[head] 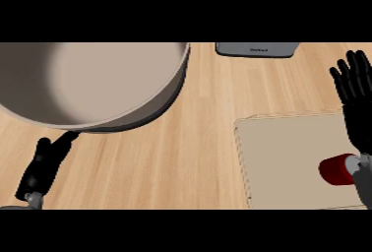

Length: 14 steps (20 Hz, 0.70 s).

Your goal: Pick the can from the tray and place it in the pot

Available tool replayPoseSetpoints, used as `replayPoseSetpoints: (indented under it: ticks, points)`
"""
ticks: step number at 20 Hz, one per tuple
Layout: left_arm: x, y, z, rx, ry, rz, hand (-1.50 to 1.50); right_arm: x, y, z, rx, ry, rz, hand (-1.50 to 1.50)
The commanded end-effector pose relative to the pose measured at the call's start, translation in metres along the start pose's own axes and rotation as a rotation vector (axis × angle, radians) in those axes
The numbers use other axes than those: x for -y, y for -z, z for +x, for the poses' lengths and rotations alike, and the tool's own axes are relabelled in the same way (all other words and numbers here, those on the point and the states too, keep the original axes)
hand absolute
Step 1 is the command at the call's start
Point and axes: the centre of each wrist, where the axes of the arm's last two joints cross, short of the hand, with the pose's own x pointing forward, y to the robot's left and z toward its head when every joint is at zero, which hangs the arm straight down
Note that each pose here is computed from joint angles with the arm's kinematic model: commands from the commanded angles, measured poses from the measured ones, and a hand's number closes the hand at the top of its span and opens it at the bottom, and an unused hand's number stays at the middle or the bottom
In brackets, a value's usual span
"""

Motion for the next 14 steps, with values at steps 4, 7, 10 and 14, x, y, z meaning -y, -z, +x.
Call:
replayPoseSetpoints:
  ticks: [4, 7, 10, 14]
  points:
    - [0.039, -0.009, 0.031, 0.168, -0.187, -0.225, 0.00, 0.086, -0.003, -0.001, -0.063, -0.308, -0.027, -1.50]
    - [0.054, -0.012, 0.042, 0.215, -0.232, -0.270, 0.00, 0.142, -0.032, -0.007, -0.322, -0.801, -0.116, -1.50]
    - [0.074, -0.017, 0.049, 0.233, -0.301, -0.390, 0.00, 0.160, -0.059, -0.040, -0.509, -0.903, -0.222, -1.50]
    - [0.099, -0.019, 0.059, 0.231, -0.301, -0.428, 0.00, 0.143, -0.063, -0.053, -0.494, -1.032, -0.084, -1.50]
